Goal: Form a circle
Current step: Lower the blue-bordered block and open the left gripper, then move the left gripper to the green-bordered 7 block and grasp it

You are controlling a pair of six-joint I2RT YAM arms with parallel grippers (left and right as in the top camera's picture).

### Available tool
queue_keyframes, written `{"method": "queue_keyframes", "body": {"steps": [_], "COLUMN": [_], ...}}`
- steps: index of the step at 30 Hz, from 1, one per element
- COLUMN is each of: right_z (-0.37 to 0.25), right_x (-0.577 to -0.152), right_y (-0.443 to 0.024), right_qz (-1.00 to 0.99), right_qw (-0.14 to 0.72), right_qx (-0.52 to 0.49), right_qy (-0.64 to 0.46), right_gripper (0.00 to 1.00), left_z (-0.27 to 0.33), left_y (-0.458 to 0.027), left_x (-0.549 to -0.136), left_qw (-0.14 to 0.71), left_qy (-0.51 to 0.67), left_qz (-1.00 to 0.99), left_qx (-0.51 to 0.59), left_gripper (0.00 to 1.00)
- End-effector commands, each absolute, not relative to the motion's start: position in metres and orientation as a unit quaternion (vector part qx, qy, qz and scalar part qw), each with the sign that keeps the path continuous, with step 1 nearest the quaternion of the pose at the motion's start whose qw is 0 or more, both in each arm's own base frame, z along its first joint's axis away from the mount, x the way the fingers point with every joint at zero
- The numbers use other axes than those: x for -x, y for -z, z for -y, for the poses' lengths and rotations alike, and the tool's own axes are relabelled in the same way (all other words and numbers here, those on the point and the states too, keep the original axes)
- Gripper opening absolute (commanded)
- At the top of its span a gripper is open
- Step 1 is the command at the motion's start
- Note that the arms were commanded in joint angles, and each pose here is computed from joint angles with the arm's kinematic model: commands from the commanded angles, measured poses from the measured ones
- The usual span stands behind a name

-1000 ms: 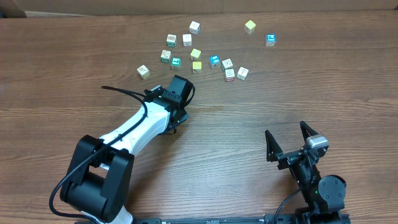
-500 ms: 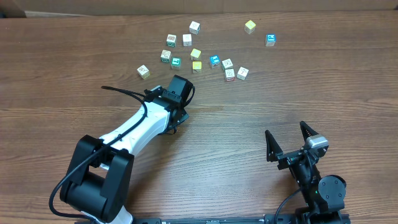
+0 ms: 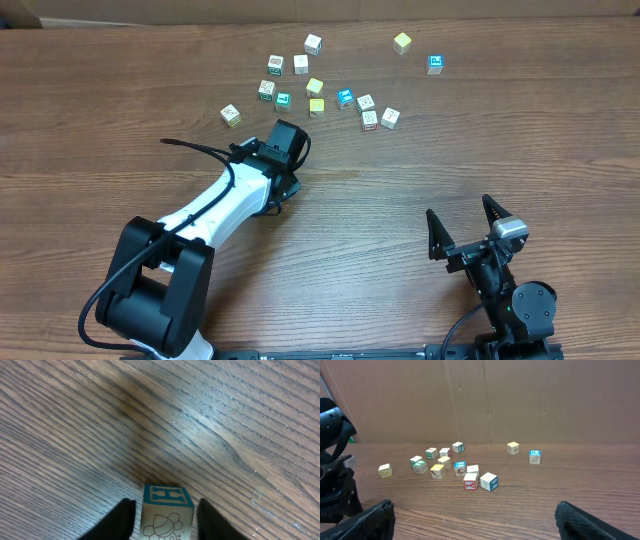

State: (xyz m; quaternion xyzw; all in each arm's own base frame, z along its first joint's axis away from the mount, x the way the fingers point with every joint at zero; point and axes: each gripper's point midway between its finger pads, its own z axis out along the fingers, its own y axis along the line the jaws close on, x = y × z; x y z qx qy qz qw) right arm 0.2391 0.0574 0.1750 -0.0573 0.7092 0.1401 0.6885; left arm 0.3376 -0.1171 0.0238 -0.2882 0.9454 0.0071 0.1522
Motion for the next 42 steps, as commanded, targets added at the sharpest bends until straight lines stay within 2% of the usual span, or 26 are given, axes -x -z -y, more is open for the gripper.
{"method": "queue_keyframes", "body": {"steps": [1, 3, 5, 10, 14, 19, 25, 28, 31, 34, 39, 41, 42], "right_z": [-0.056, -0.056, -0.056, -0.056, -0.056, -0.056, -0.056, -0.056, -0.056, -0.056, -0.056, -0.056, -0.056], "right_x": [-0.240, -0.240, -0.240, -0.240, -0.240, -0.240, -0.240, -0.240, -0.240, -0.240, -0.240, -0.240, -0.240], "right_y": [-0.173, -0.173, -0.173, -0.173, -0.173, -0.173, -0.173, -0.173, -0.173, -0.173, -0.173, -0.173, -0.173], "right_qz": [-0.708, -0.708, -0.709, -0.708, -0.708, -0.709, -0.708, -0.708, -0.708, -0.708, -0.708, -0.708, -0.708], "right_qw": [0.690, 0.690, 0.690, 0.690, 0.690, 0.690, 0.690, 0.690, 0.690, 0.690, 0.690, 0.690, 0.690], "right_qx": [0.057, 0.057, 0.057, 0.057, 0.057, 0.057, 0.057, 0.057, 0.057, 0.057, 0.057, 0.057, 0.057], "right_qy": [-0.136, -0.136, -0.136, -0.136, -0.136, -0.136, -0.136, -0.136, -0.136, -0.136, -0.136, -0.136, -0.136], "right_gripper": [1.00, 1.00, 1.00, 1.00, 1.00, 1.00, 1.00, 1.00, 1.00, 1.00, 1.00, 1.00, 1.00], "left_z": [0.112, 0.112, 0.113, 0.116, 0.115, 0.125, 0.119, 0.124, 0.128, 0.132, 0.137, 0.137, 0.137], "left_y": [-0.019, -0.019, -0.019, -0.039, -0.088, -0.176, -0.287, -0.313, -0.313, -0.291, -0.233, -0.204, -0.186], "left_x": [-0.335, -0.335, -0.336, -0.353, -0.386, -0.434, -0.475, -0.492, -0.503, -0.514, -0.533, -0.540, -0.545], "left_qw": [0.144, 0.144, 0.144, 0.170, 0.216, 0.286, 0.405, 0.458, 0.471, 0.458, 0.415, 0.395, 0.382], "left_qy": [-0.011, -0.011, -0.009, -0.007, -0.005, 0.032, 0.059, 0.067, 0.065, 0.060, 0.032, 0.017, 0.010], "left_qz": [-0.943, -0.943, -0.943, -0.954, -0.959, -0.953, -0.910, -0.885, -0.879, -0.886, -0.909, -0.919, -0.924], "left_qx": [0.299, 0.300, 0.299, 0.246, 0.186, 0.090, 0.070, 0.049, 0.038, 0.036, 0.005, -0.013, -0.019], "left_gripper": [0.45, 0.63, 0.76, 0.86, 0.83, 0.77, 0.75, 0.74, 0.74, 0.73, 0.71, 0.73, 0.77]}}
